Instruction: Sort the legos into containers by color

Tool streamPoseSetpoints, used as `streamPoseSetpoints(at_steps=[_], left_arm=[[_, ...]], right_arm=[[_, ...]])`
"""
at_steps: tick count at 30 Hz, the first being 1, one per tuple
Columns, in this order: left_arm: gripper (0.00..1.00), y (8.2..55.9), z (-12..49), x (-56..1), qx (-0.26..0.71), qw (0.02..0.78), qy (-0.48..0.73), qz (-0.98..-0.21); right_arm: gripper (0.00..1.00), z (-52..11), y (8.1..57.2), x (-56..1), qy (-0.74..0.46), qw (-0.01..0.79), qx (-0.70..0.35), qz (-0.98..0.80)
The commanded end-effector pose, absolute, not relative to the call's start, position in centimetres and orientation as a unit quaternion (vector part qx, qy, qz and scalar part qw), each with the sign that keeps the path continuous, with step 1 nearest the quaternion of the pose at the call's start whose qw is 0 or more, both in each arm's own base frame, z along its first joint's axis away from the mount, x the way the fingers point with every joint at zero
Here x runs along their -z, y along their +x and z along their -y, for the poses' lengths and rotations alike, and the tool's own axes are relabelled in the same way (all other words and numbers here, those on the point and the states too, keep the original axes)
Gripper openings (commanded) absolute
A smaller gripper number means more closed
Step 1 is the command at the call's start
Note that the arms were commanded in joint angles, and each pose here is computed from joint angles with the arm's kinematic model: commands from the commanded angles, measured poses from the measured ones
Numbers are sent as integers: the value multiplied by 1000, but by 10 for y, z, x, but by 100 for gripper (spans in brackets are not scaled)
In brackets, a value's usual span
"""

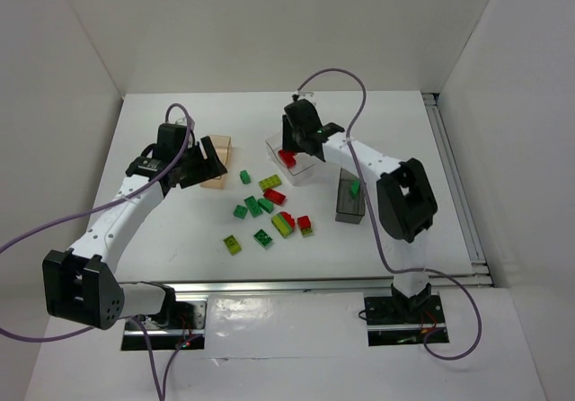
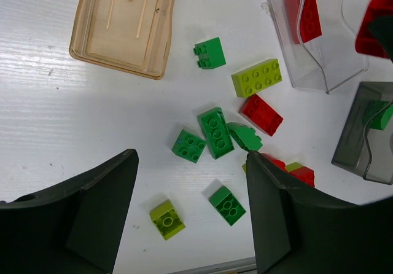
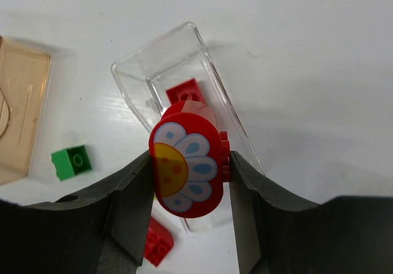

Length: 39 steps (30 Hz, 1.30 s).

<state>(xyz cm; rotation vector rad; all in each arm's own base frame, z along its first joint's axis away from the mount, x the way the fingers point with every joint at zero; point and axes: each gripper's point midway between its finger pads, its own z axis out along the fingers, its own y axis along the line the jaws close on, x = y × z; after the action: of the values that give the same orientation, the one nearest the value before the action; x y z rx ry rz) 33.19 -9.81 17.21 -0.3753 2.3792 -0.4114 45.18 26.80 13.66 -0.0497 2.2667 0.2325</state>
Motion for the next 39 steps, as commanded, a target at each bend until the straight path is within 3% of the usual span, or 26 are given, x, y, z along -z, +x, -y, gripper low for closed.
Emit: streamPoseSetpoints(at_steps=[1,2,4,6,9,14,20,24,29,31,39], left_arm=[[79,330,97,-181,165,353,-146,-909],[79,330,97,-181,163,354,-142,-910],[79,333,97,-182,163,354,-142,-910],[79,333,97,-181,162,355,-138,-911],[79,332,95,-177,155,348,-140,-914],[79,334,95,-181,156,352,-140,-912],[79,337,91,-184,152,359,-145,-910],[79,337,91,-184,152,359,-145,-910],[79,335,95,-184,161,355,-141,-910],[79,335,95,-184,161,355,-141,-910],[79,335,97,-181,164,349,-134,-913]], right_arm=[[45,-279,488,-143,-20,432,-114,-894],[59,-290,497,-157,-25,438,-134,-889],[67,-294,502,-144,-31,426,-125,-895],[83,-291,501,-149,-29,428,-122,-895],[80,-274,482,-158,-19,432,-111,-895],[50,-266,413,-161,-38,437,-124,-890],[50,-266,324,-120,-82,379,-119,-914],[72,-252,292,-92,-85,334,-115,-932],[74,-266,291,-86,-110,330,-135,-928],[67,-273,295,-82,-131,330,-130,-926],[66,-305,329,-76,-187,328,-105,-920]])
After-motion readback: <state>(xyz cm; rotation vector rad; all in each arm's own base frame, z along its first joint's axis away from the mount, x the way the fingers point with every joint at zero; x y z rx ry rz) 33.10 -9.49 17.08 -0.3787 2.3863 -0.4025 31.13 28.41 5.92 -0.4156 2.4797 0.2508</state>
